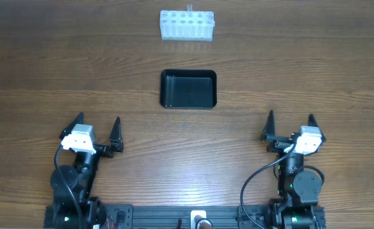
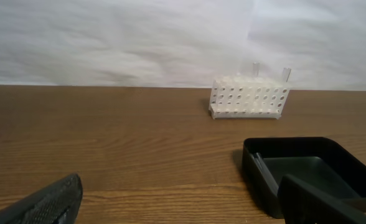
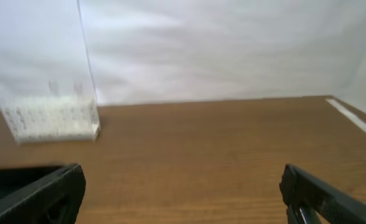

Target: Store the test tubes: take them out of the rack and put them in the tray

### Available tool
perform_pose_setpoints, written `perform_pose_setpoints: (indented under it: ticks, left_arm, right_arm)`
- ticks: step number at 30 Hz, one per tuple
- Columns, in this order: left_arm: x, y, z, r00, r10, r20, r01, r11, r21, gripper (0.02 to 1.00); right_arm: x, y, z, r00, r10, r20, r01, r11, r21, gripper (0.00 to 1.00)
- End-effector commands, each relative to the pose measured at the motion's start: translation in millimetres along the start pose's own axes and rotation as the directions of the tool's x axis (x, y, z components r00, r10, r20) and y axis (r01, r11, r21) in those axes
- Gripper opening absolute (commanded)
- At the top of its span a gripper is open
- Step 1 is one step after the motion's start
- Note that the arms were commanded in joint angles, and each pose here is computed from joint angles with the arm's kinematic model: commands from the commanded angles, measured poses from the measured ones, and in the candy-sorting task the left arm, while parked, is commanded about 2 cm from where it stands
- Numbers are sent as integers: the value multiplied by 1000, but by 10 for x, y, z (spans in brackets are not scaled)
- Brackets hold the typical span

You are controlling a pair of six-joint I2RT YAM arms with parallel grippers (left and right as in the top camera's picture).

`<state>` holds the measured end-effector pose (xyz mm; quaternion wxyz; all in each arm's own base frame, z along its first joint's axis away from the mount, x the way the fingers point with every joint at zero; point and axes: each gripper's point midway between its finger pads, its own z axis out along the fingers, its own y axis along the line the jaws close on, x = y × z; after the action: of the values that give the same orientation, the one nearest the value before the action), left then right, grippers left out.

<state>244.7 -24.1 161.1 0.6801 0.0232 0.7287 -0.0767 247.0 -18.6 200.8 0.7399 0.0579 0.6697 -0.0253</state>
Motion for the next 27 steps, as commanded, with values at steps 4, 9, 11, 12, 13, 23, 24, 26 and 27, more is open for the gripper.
perform_pose_setpoints:
  ticks: [4,9,11,12,13,23,24,26,27]
  left_arm:
    - [8,-21,-1,1000,15,4,-15,1000,11,1000]
    - [8,-21,-1,1000,15,4,-15,1000,11,1000]
    - [8,-21,-1,1000,15,4,-15,1000,11,1000]
    - [8,-21,-1,1000,15,4,-15,1000,11,1000]
    - [8,-21,-1,1000,15,4,-15,1000,11,1000]
    - [8,-21,-1,1000,15,4,-15,1000,11,1000]
    - [8,-21,-1,1000,15,4,-15,1000,11,1000]
    - [8,-21,-1,1000,15,4,-15,1000,11,1000]
    - [8,-21,-1,1000,15,4,-15,1000,11,1000]
  right_arm:
    - [-267,-29,198,995,86,45,-88,996,30,991]
    - [-391,76,577,995,80,-57,-79,997,17,993]
    - [-432,204,795,992,74,-102,-78,997,-31,991]
    - [-445,270,900,990,72,-121,-78,996,-52,991]
    - [-454,358,1020,987,68,-143,-80,994,-76,993]
    - [-181,1719,1891,949,-11,-314,-90,948,-306,991]
    - [-138,1854,1945,943,-21,-332,-91,943,-319,993]
    - [-29,2077,2074,925,-19,-380,-103,949,-298,991]
    - [34,2180,2139,915,-31,-403,-94,953,-287,991]
